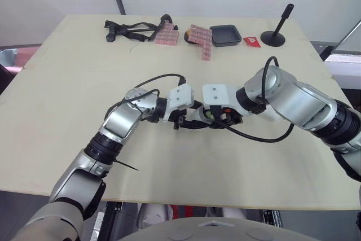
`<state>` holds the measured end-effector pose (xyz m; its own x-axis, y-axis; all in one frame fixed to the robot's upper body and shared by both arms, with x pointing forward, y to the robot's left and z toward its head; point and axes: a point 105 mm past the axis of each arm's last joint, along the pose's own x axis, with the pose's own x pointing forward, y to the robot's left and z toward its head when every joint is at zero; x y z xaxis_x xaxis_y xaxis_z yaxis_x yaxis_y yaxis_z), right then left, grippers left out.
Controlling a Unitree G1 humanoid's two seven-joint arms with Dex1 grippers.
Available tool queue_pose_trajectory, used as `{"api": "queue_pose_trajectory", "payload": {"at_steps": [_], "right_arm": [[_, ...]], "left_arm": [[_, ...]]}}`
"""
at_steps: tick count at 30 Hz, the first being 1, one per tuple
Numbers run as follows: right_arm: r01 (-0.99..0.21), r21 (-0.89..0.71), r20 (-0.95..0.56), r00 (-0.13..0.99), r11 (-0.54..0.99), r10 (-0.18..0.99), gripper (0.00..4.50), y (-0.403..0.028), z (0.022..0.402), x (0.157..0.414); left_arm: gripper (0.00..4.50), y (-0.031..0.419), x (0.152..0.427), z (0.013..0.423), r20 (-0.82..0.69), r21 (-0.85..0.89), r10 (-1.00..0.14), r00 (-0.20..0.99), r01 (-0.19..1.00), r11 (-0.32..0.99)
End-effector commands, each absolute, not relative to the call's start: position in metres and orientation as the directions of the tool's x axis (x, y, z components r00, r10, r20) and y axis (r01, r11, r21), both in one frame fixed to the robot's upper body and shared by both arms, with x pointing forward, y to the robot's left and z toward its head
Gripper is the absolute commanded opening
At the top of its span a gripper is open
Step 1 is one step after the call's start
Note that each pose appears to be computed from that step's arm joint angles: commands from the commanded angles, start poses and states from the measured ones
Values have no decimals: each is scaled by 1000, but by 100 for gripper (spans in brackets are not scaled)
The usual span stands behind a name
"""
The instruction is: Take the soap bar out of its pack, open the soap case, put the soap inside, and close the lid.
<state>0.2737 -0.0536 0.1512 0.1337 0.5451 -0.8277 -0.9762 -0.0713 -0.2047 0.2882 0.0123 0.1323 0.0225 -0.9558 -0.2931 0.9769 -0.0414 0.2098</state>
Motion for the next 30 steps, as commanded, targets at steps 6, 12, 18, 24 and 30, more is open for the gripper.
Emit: {"api": "queue_pose_trajectory", "payload": {"at_steps": [6,12,18,24,30], "right_arm": [[-966,-238,-824,147,-100,547,206,-53,157,273],[-968,-235,-825,148,-92,546,206,-54,156,273],[-979,-196,-812,133,-51,568,304,-54,156,272],[-980,-201,-793,156,-12,589,445,-60,155,279],[-979,-202,-778,184,39,601,445,-74,152,286]], "left_arm": [[221,9,287,138,-295,245,-955,4,967,-72],[221,10,286,136,-300,240,-954,-5,967,-81],[221,15,284,136,-290,244,-957,-11,966,-85],[221,25,283,134,-265,261,-964,-16,961,-87],[221,37,287,132,-229,289,-973,19,956,-50]]}}
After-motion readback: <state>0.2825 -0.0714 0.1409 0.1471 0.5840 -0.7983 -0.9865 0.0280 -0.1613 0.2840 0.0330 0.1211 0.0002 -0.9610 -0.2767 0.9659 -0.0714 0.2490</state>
